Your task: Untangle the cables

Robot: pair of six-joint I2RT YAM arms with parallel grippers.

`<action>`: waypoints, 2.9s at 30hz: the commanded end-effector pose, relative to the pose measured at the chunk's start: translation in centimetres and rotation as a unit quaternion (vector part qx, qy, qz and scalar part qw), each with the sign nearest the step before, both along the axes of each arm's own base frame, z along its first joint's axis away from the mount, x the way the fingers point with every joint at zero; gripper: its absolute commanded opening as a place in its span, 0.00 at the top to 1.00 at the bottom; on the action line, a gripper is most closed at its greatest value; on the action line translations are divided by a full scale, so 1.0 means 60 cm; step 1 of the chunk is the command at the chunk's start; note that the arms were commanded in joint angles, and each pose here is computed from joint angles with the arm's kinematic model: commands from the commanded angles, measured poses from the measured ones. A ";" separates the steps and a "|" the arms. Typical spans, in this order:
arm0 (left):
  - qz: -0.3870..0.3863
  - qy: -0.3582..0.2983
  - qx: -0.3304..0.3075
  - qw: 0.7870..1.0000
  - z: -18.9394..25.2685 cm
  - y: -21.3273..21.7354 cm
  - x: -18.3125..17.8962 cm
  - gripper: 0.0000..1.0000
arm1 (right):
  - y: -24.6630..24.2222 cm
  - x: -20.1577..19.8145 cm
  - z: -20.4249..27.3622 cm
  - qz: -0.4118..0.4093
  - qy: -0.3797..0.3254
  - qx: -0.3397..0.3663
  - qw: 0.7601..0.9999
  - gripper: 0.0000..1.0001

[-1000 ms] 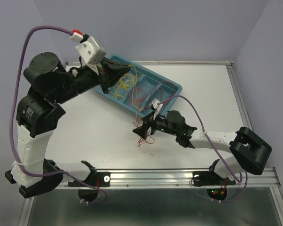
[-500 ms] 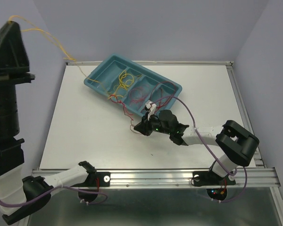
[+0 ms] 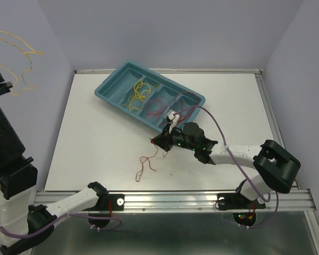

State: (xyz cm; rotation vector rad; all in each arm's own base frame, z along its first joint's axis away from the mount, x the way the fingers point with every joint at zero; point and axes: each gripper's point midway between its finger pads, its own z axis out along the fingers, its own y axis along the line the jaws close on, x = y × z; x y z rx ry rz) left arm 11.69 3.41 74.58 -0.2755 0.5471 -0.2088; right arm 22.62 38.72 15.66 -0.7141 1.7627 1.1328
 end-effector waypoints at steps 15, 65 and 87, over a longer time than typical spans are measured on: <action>-0.006 0.155 0.110 0.982 -0.215 -0.201 0.261 1.00 | -0.029 -0.010 0.139 -0.025 -0.071 0.085 0.994 0.99; -0.098 0.292 0.094 0.947 -0.462 -0.203 0.570 1.00 | -0.037 -0.005 0.142 -0.041 -0.073 0.087 0.993 0.99; -0.115 0.498 0.104 0.853 -0.771 -0.244 0.716 1.00 | -0.040 -0.005 0.146 -0.045 -0.075 0.088 0.992 0.99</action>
